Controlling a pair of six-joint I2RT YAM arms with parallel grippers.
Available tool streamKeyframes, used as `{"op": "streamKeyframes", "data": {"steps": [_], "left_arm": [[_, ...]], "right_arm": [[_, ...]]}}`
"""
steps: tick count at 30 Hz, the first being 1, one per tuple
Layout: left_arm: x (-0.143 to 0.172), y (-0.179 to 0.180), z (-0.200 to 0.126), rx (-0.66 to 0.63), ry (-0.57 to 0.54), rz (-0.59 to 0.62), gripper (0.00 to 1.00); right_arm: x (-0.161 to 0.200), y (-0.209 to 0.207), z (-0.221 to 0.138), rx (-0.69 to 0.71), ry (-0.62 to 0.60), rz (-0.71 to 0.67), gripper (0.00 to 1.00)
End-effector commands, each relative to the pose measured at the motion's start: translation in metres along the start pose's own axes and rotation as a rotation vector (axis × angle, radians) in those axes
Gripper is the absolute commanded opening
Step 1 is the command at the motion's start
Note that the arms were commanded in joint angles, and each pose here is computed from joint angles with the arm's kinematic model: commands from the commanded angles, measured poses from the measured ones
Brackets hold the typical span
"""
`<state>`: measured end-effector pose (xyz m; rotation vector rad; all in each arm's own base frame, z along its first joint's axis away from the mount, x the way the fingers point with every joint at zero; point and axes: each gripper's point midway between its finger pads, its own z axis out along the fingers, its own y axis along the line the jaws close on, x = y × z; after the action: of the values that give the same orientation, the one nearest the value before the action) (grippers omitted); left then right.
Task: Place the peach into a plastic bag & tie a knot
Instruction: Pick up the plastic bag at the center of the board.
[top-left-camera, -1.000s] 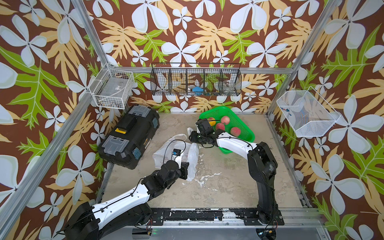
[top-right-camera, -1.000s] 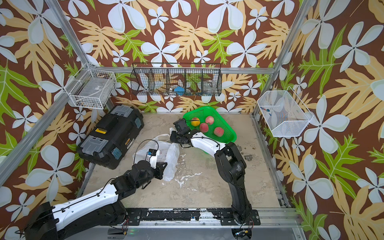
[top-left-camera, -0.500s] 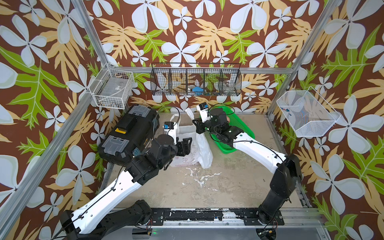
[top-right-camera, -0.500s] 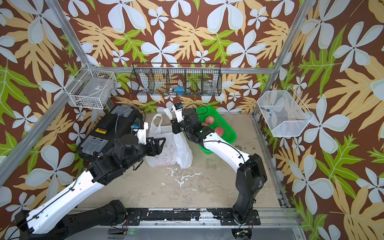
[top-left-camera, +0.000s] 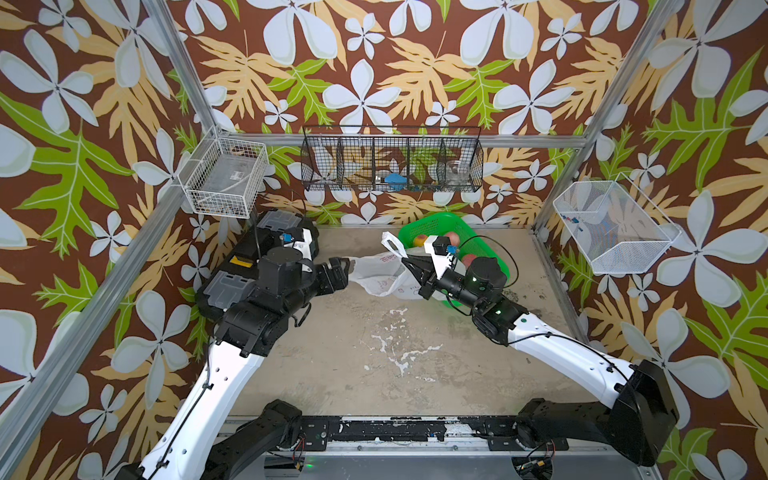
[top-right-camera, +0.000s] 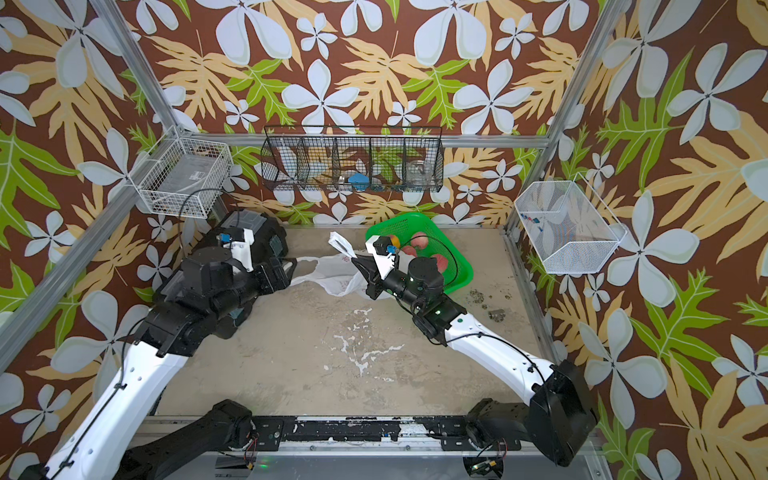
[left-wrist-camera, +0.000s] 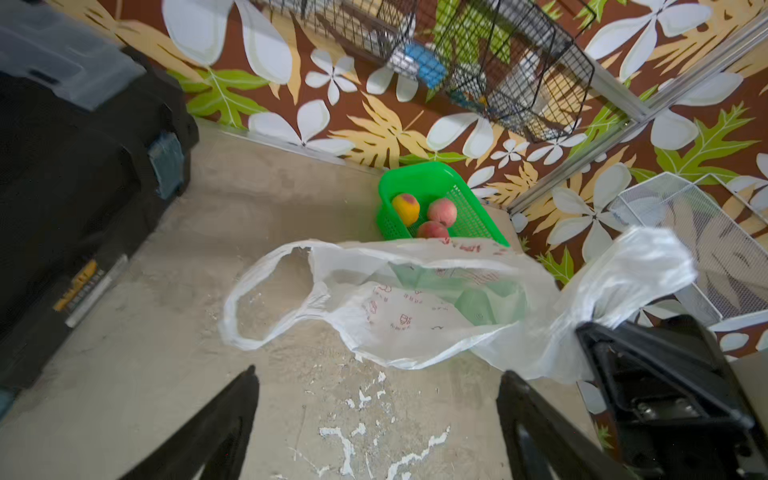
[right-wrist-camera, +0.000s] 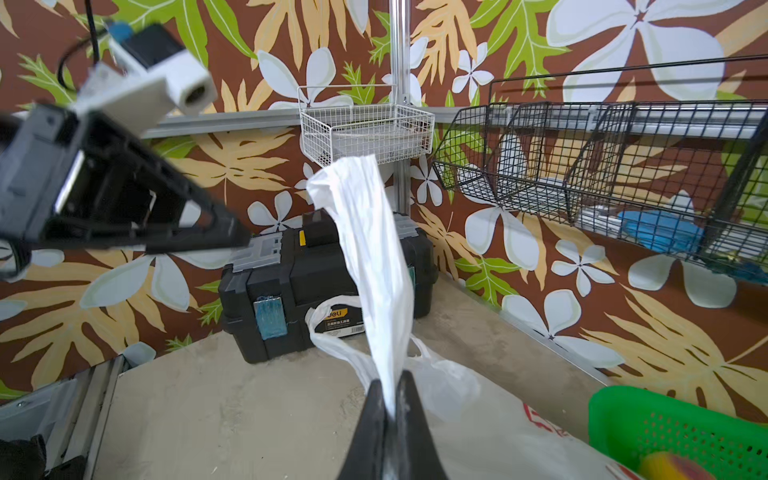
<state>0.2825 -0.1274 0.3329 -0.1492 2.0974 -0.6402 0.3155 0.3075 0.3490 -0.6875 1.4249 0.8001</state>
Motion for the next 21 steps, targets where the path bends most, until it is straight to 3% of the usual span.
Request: {"op": "streamKeyframes", "data": {"steps": [1,5,7,10,13,17,21], "left_arm": [[0.033,-0.012,0.003,0.144,0.085,-0.121,0.95],[0.051,0.015,0.029,0.056,0.092,-0.149,0.96],[0.05,0.035,0.041,-0.053,0.076,-0.139,0.97],[0.041,0.064,0.042,-0.182,0.003,-0.133,0.98],[0.045,0.082,0.045,-0.214,-0.009,-0.146,0.98],[0.055,0.097,0.058,-0.183,-0.023,-0.188,0.99],[0.035,0.081,0.077,-0.049,-0.1,-0.205,0.95]], "right_arm": [[-0.024,-0.003,-0.002,0.022,-0.094,0.027,0.0],[-0.022,0.0,-0.002,0.002,-0.086,0.043,0.0],[-0.018,0.001,-0.003,-0.001,-0.08,0.047,0.0],[-0.016,0.002,-0.003,-0.006,-0.07,0.053,0.0],[-0.013,0.002,-0.004,-0.006,-0.063,0.058,0.0],[-0.011,0.003,-0.004,-0.012,-0.057,0.065,0.0],[-0.01,0.006,-0.005,-0.026,-0.052,0.08,0.0]]}}
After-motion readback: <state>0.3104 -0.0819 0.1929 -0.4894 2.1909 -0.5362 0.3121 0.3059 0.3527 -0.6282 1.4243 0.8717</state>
